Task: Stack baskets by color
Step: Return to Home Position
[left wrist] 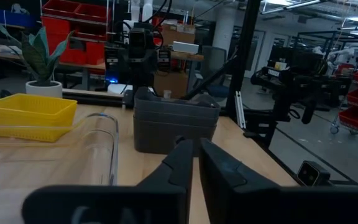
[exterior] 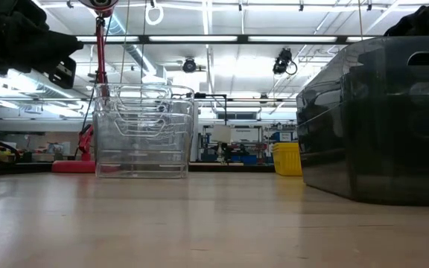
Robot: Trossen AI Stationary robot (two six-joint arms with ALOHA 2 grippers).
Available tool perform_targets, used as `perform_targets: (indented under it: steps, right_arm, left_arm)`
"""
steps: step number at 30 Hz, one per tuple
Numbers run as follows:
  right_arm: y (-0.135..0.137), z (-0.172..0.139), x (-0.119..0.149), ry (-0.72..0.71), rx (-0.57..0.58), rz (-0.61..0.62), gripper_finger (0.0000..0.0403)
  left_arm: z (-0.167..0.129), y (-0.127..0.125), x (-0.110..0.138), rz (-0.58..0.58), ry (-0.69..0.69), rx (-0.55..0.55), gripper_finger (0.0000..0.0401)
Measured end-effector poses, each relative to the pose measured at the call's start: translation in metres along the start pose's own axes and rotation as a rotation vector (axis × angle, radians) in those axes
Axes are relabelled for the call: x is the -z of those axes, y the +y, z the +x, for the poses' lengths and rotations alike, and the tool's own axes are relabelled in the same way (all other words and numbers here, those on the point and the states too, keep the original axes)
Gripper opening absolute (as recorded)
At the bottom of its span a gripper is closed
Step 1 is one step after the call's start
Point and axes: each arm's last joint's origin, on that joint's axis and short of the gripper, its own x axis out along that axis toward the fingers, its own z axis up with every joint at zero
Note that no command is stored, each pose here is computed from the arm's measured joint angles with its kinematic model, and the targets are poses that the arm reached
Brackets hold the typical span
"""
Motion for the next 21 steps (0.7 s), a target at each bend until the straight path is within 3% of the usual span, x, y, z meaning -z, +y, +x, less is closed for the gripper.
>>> perform_targets:
  steps: [21]
  right_arm:
    - [0.0, 0.0, 0.0, 0.0, 0.0, 0.0, 0.0183]
  left_arm:
    - [0.0, 0.0, 0.0, 0.0, 0.0, 0.0, 0.0033]
